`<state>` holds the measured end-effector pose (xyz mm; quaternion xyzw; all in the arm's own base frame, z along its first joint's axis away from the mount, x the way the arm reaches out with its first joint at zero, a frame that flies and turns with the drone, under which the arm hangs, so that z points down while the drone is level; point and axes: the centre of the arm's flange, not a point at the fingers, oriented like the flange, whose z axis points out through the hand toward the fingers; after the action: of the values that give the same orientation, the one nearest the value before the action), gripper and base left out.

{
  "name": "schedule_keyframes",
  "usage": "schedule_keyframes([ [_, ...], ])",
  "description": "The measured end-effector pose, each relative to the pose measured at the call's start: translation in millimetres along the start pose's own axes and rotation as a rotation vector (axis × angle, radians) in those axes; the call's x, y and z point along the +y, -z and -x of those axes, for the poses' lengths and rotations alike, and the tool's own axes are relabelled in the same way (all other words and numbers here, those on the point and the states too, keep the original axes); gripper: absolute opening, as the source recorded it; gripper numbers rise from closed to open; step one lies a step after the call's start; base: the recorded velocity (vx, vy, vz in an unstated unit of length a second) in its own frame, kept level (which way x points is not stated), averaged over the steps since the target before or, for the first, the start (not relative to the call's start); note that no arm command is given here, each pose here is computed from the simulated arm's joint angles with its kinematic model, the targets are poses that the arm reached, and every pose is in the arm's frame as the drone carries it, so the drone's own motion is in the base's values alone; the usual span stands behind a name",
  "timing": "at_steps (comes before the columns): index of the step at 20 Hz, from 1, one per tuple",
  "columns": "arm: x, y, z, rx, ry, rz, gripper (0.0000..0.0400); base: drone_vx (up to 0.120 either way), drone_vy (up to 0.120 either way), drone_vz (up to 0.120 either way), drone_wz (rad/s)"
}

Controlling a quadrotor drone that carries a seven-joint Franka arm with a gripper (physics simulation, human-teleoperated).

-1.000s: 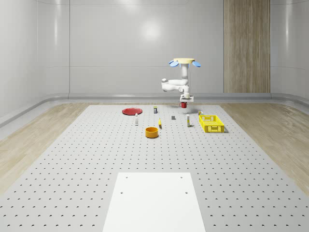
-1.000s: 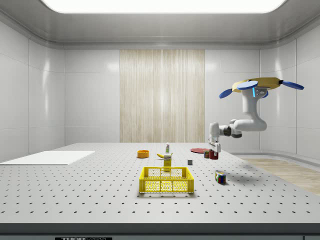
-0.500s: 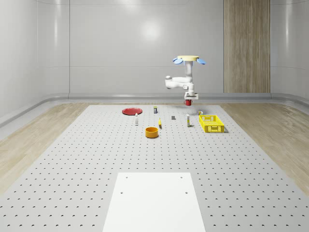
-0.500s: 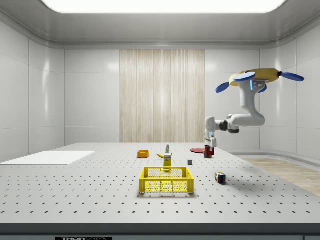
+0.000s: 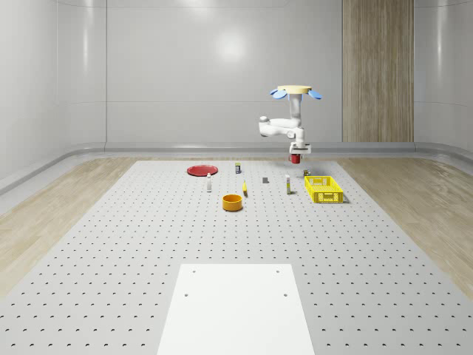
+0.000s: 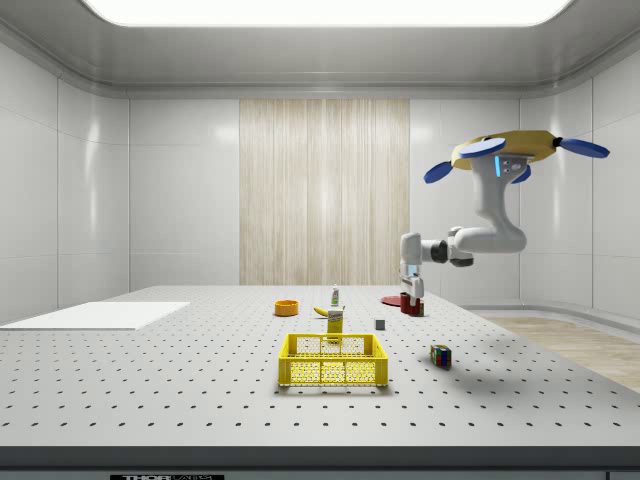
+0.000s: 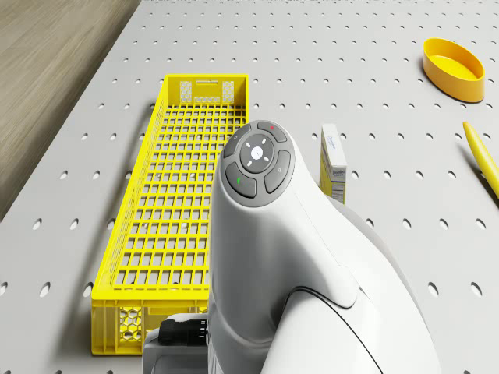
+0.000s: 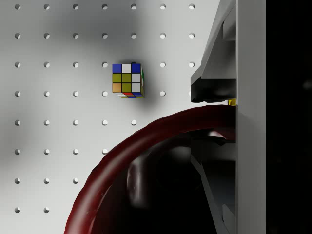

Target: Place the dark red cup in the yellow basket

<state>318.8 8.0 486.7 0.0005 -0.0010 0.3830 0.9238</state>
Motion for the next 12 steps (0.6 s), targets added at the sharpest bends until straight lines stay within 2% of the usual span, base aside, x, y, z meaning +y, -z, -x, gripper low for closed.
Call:
schedule_keyframes([
  [12, 0.0, 0.0, 0.0, 0.000, 0.000, 0.000, 0.0100, 0.120, 0.120, 0.000, 0.000],
])
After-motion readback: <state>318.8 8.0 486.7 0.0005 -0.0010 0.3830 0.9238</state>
